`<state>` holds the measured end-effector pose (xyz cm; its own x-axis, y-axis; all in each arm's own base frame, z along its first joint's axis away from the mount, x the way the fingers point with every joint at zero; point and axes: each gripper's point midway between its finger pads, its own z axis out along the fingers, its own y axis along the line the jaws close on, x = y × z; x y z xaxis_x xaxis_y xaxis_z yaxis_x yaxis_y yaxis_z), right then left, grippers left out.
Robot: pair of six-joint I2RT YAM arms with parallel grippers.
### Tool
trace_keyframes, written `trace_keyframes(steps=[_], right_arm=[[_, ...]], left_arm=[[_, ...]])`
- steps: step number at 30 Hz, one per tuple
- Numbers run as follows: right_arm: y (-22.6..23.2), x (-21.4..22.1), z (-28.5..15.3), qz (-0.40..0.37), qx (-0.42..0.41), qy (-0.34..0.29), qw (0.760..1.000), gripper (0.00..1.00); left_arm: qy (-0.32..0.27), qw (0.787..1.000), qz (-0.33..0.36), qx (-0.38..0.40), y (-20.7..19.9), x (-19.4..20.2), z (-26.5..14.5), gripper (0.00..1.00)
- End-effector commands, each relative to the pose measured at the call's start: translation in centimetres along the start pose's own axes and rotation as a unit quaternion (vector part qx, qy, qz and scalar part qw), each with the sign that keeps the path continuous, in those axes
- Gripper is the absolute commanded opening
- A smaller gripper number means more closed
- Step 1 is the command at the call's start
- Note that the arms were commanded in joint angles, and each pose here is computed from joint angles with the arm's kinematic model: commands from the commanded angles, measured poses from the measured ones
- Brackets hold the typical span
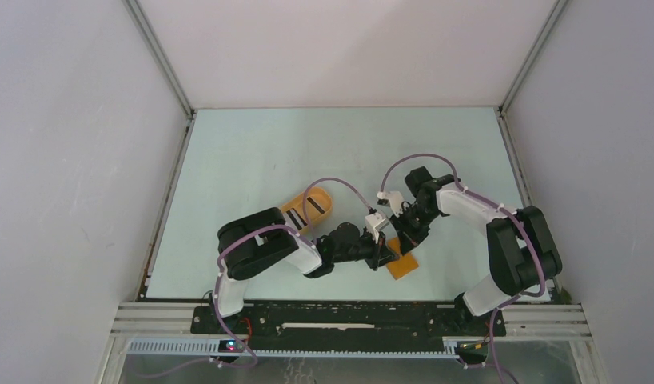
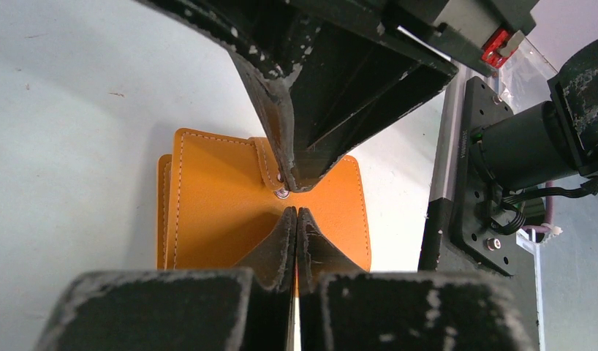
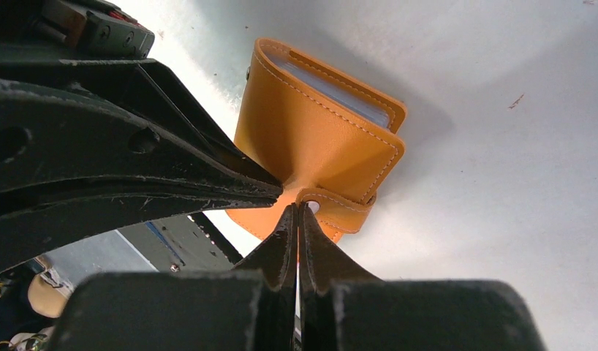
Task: Put the credit cards into the card holder
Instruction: Close the credit card at the center of the board.
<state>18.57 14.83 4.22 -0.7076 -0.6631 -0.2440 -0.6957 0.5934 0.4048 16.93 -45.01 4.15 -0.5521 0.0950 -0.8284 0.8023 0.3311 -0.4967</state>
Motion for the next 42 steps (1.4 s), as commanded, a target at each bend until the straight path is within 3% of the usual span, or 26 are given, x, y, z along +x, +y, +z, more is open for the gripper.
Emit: trace_keyframes(steps=[1,18,42], right_arm=[[0.3,-0.7,-0.1,-0.005,-0.001,-0.001,1.0,0.0],[0.9,-0.9,0.3,-0.01,-0.012,0.007,1.0,0.0],[-0.8,0.6,2.5,0.022,0.008,0.066,0.998,0.0]], left_arm=[[0.014,1.0,-0.01,-0.021,1.2,1.2,-0.8,0.0],[0.014,1.0,-0.012,-0.021,1.2,1.2,-0.8,0.0],[0.01,1.0,-0.014,-0.017,1.2,1.1,-1.0,0.0]])
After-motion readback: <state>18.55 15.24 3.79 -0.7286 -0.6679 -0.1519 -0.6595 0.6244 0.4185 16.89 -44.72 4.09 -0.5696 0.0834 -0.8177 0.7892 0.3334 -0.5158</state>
